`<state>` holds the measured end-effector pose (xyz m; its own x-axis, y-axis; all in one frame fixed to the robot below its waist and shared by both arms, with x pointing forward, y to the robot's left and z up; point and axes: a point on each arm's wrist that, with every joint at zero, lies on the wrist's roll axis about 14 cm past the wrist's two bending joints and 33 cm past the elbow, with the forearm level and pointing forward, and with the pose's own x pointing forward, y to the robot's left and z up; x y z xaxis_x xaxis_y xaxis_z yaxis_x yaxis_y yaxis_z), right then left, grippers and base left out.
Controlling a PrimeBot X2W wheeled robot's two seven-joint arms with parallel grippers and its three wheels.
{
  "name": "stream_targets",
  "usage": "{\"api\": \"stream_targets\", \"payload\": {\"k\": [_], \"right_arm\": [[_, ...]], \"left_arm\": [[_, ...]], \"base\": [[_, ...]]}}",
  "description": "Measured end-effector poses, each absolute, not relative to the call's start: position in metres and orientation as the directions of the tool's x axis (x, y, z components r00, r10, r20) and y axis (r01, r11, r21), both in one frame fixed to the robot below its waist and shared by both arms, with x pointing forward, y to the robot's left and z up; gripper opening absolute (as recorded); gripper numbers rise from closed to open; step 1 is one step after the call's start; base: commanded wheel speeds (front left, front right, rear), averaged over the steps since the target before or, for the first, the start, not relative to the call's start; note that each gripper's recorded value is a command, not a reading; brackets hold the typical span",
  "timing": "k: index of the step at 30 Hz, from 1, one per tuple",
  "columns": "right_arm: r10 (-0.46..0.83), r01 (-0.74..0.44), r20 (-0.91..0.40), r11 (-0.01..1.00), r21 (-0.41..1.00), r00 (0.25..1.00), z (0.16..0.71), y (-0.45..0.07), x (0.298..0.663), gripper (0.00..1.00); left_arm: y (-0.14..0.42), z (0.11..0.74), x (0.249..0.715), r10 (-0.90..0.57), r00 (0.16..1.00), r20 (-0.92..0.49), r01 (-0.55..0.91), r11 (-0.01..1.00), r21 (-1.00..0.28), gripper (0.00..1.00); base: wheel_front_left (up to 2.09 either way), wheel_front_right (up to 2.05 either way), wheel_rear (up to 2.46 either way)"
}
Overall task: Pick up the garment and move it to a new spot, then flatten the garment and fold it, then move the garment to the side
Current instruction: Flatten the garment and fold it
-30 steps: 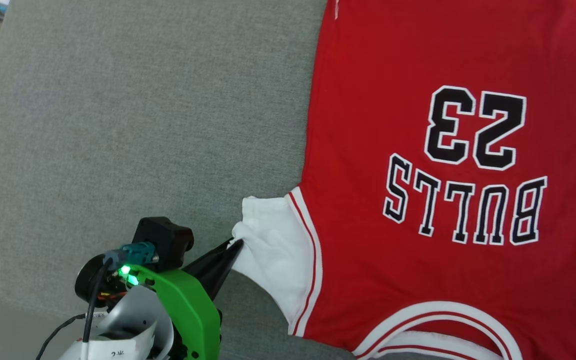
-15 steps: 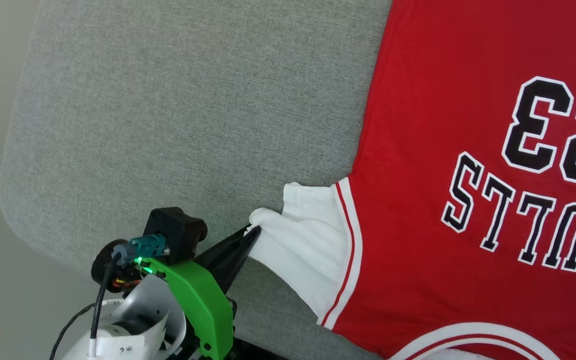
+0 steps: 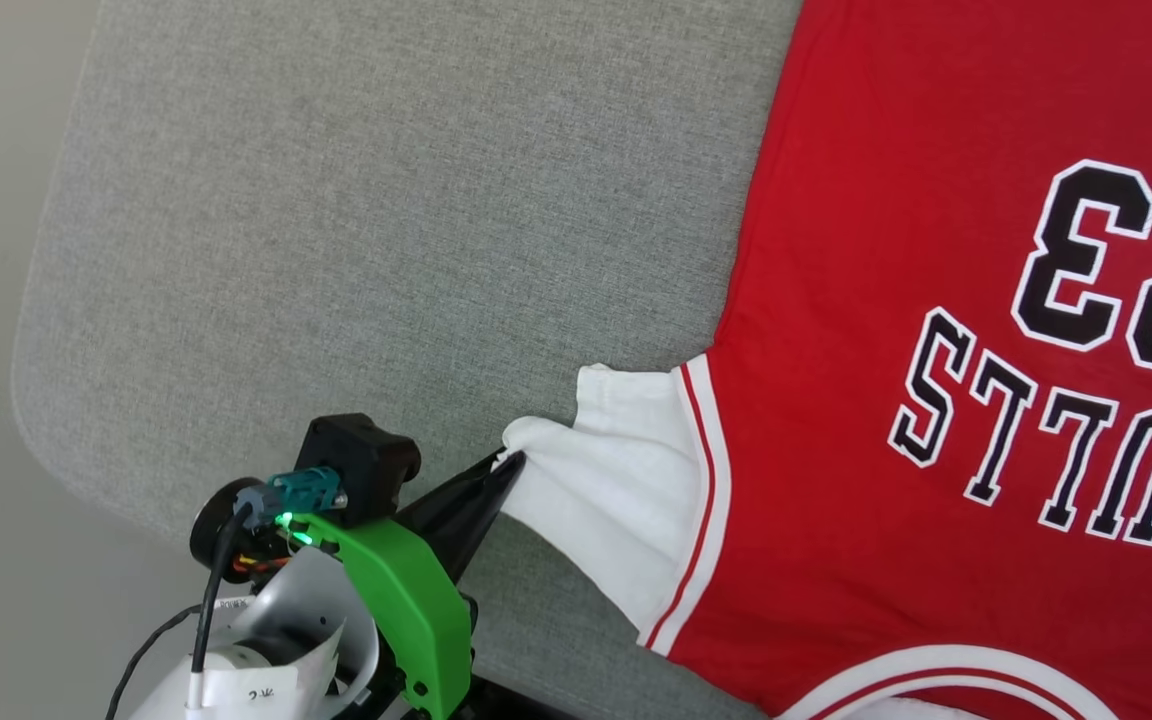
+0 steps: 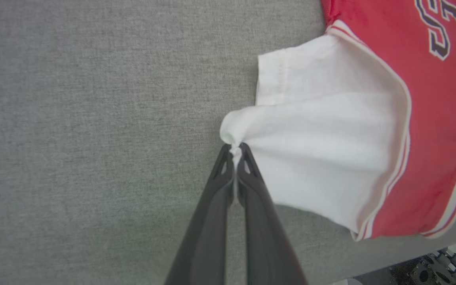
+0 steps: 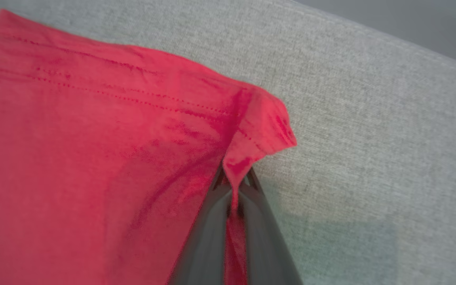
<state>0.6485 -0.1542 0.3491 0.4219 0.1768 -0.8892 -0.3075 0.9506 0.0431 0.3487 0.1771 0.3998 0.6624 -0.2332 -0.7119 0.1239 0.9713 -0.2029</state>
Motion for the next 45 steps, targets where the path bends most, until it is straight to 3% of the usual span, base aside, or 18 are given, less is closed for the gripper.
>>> {"api": "stream_targets", "payload": {"k": [14,33,45], "right_arm": [[0.13,-0.251,-0.896,0.968,0.021,0.425,0.363,-0.199,0.593,0.0],[0.119,-0.092,-0.893,0.992,0.088,0.435,0.402,-0.268,0.434,0.0],[0.111,0.006,-0.895,0.992,0.125,0.431,0.418,-0.274,0.336,0.0]], "left_arm": [[0.175,0.426,0.357,-0.249,0.722,-0.646,0.17,0.968,-0.183,0.0],[0.143,0.465,0.354,-0.332,0.787,-0.52,0.241,0.941,-0.235,0.0],[0.122,0.487,0.354,-0.373,0.825,-0.425,0.272,0.921,-0.279,0.0]], "base": [[0.0,0.0,0.0],[0.0,0.0,0.0],[0.0,0.0,0.0]]}}
